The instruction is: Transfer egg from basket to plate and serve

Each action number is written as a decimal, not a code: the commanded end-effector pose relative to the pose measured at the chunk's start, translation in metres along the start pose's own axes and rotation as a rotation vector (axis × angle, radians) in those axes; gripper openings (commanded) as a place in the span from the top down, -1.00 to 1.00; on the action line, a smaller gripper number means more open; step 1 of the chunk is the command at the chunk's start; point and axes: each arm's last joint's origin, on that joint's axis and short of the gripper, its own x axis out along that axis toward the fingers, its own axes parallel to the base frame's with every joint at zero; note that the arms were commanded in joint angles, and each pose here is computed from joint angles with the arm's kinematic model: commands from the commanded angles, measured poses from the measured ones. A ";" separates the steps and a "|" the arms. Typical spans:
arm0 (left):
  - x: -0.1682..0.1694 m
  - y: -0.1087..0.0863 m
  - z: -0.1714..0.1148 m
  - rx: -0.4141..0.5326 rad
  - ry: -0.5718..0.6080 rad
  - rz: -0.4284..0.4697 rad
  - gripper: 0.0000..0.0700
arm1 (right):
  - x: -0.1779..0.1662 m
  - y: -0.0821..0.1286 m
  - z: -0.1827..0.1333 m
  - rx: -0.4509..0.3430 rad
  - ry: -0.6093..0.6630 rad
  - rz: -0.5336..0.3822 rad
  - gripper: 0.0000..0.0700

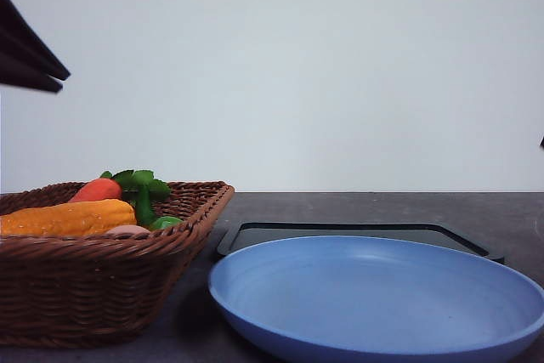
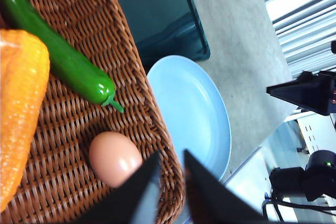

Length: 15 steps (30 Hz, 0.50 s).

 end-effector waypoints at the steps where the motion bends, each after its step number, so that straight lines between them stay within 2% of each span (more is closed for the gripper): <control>1: 0.000 -0.003 0.004 0.027 -0.007 -0.006 0.07 | 0.006 0.000 0.004 -0.021 0.020 -0.027 0.41; 3: 0.000 -0.003 0.004 0.028 -0.007 -0.007 0.01 | 0.014 -0.002 0.006 -0.022 0.049 -0.037 0.41; 15: 0.000 -0.003 0.004 0.031 -0.009 -0.007 0.02 | 0.074 -0.013 0.016 -0.016 0.211 -0.023 0.41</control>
